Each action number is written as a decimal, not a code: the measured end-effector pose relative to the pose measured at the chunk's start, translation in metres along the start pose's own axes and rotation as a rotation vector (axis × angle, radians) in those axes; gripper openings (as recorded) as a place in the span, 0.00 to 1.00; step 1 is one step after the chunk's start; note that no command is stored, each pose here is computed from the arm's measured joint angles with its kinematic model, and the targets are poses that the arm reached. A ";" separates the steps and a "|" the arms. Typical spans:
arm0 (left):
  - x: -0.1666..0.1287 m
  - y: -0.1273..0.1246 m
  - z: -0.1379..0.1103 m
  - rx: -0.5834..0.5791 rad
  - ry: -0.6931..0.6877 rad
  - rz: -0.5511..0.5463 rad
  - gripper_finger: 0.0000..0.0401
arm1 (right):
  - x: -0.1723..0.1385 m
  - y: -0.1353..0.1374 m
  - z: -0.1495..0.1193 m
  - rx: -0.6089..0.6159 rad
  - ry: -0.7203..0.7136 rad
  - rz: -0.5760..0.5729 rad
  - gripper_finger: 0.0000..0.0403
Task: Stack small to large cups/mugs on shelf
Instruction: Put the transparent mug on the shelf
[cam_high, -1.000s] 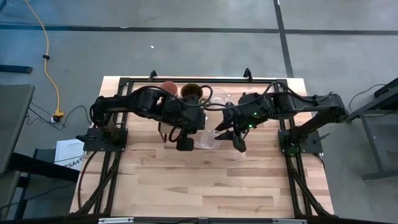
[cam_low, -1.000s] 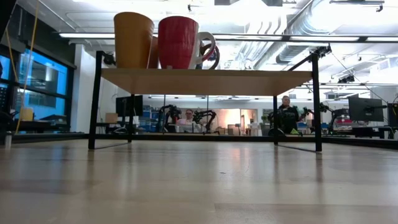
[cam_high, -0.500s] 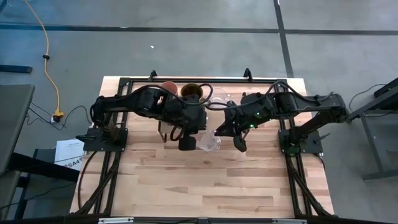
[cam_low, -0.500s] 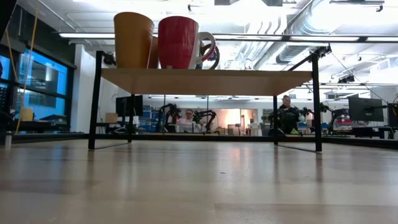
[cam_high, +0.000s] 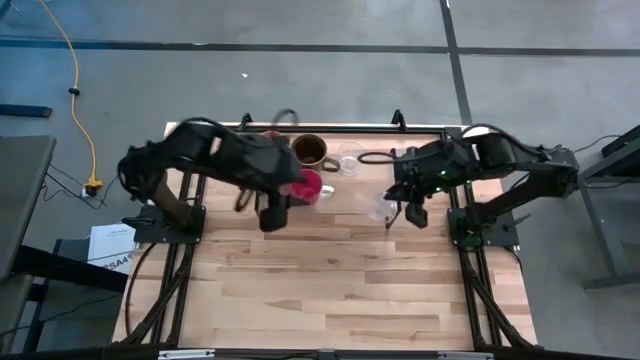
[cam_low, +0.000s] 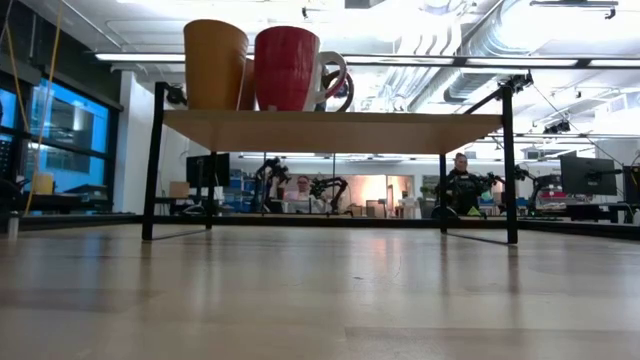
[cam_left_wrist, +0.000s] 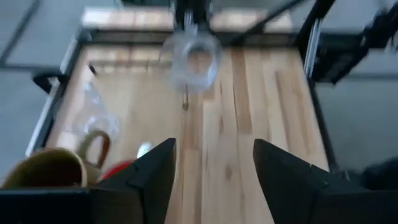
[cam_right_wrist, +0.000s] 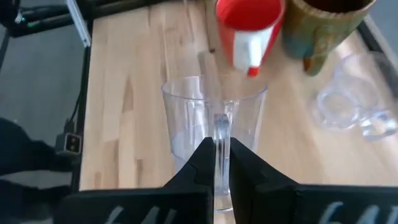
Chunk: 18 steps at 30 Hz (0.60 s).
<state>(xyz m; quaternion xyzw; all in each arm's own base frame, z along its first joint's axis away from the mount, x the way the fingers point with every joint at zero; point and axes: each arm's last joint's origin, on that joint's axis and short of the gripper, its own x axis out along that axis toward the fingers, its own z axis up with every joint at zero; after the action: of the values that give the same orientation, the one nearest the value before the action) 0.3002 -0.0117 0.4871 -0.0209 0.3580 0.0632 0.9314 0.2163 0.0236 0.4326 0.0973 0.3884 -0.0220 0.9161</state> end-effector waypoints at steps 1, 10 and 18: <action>-0.008 0.001 0.001 -0.008 -0.038 0.000 0.51 | -0.003 -0.001 0.000 -0.004 -0.013 -0.006 0.00; -0.067 0.009 0.004 -0.087 -0.287 -0.036 0.44 | 0.026 -0.022 -0.046 0.053 -0.330 0.056 0.00; -0.050 0.007 0.006 -0.095 -0.349 -0.015 0.37 | 0.064 -0.034 -0.086 0.179 -0.707 0.193 0.00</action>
<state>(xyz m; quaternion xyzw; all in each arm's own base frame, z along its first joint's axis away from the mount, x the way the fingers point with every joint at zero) 0.2665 -0.0090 0.5255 -0.0565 0.1874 0.0759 0.9777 0.1966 0.0091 0.3228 0.1994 0.0335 -0.0017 0.9793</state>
